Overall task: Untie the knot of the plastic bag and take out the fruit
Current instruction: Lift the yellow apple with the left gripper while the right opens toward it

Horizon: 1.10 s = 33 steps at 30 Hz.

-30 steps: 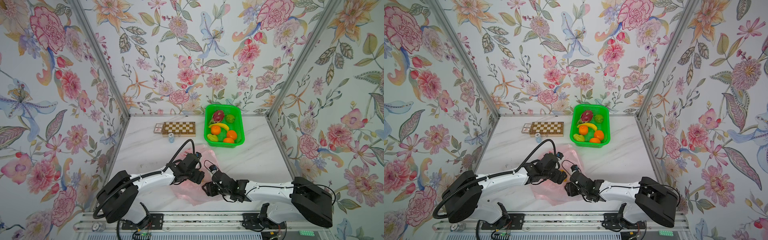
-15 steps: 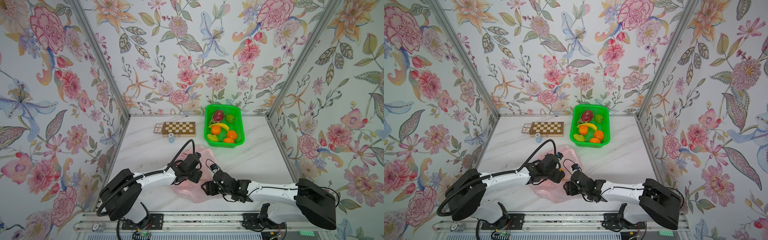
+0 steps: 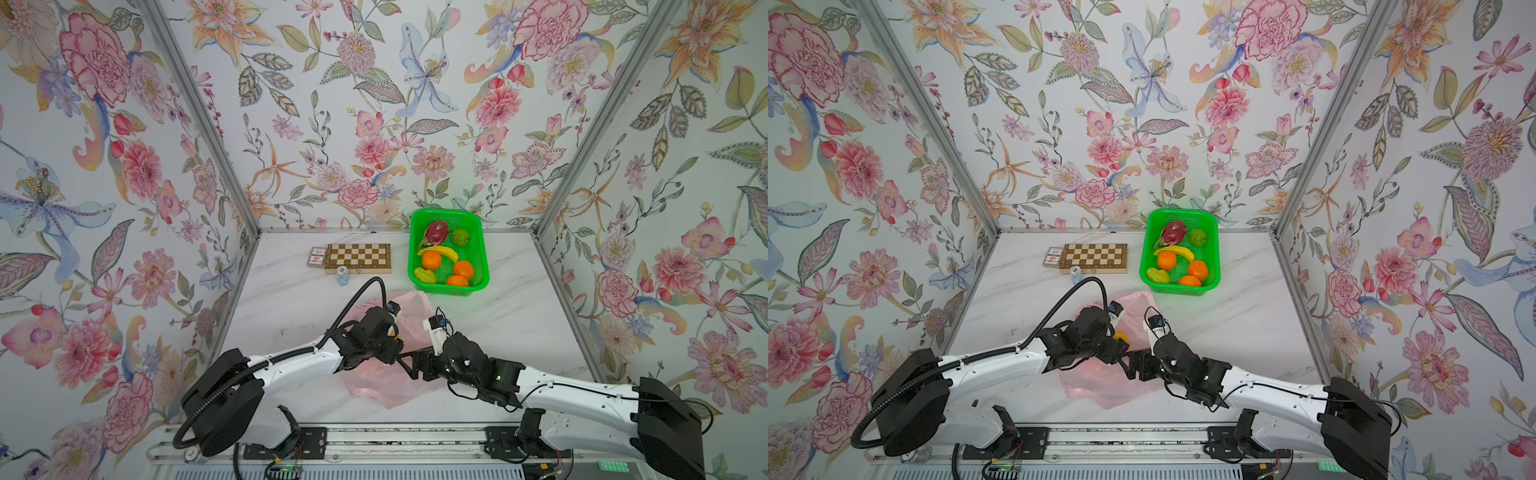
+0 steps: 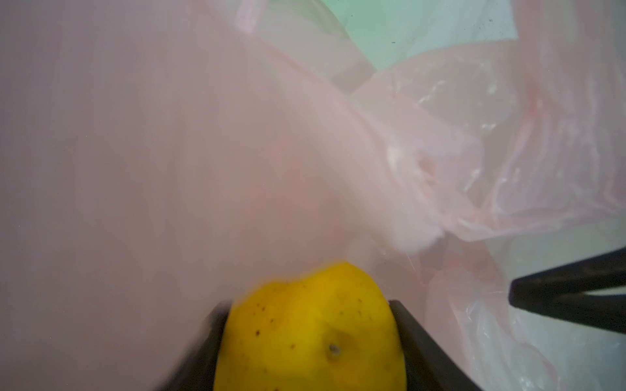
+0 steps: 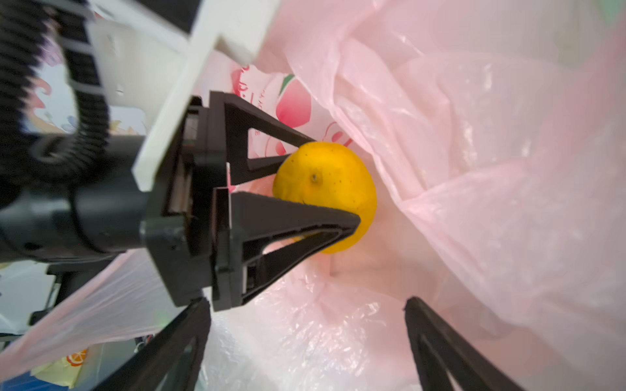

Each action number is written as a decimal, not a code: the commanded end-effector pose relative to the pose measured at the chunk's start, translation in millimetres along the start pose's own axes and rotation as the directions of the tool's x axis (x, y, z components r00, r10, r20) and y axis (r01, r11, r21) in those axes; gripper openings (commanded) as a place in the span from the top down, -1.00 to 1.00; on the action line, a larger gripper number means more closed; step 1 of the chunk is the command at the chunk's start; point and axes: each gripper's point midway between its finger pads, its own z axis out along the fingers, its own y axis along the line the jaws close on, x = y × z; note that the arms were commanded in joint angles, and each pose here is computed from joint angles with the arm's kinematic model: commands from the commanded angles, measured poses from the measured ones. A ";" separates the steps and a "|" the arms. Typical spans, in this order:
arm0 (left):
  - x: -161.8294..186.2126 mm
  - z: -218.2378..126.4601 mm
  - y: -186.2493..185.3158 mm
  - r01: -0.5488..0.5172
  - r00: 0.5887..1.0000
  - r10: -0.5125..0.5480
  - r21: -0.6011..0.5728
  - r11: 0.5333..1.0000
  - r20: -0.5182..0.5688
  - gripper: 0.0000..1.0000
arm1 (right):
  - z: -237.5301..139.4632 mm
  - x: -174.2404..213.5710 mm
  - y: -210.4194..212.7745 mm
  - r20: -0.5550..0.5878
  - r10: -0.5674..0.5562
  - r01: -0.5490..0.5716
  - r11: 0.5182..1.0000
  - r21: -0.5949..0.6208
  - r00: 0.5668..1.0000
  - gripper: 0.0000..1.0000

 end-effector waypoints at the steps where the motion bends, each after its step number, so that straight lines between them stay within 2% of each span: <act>1: -6.5 -6.7 6.9 -0.036 0.999 0.037 -0.021 0.999 0.036 0.03 | -9.4 -29.6 22.4 0.089 0.045 -0.037 0.996 -0.083 0.995 -0.83; 8: -12.4 -14.8 -5.2 -0.084 0.992 0.079 0.050 0.995 0.095 0.05 | -38.0 -76.9 29.4 0.265 0.119 -0.081 0.985 -0.151 0.957 -0.88; 14: -21.1 -27.7 -16.9 -0.143 0.977 0.123 0.110 0.984 0.173 0.05 | -55.2 -93.3 0.7 0.345 0.153 -0.127 0.987 -0.096 0.926 -0.90; 18: -27.1 -40.8 -23.1 -0.202 0.955 0.166 0.131 0.971 0.245 0.05 | -57.2 -86.2 -29.7 0.321 0.122 -0.137 0.990 0.026 0.939 -0.90; 25: -37.1 -62.4 -35.1 -0.298 0.904 0.225 0.161 0.941 0.363 0.05 | -36.9 -64.6 -63.1 0.234 0.191 -0.223 0.967 0.121 0.953 -0.91; 29: -50.5 -78.7 -40.7 -0.365 0.852 0.268 0.143 0.920 0.449 0.05 | -29.0 -62.9 -65.0 0.178 0.212 -0.239 0.960 0.145 0.961 -0.91; 33: -63.9 -94.2 -46.2 -0.465 0.759 0.347 0.085 0.881 0.551 0.04 | -35.9 -80.6 -49.8 0.198 0.228 -0.247 0.966 0.077 0.953 -0.92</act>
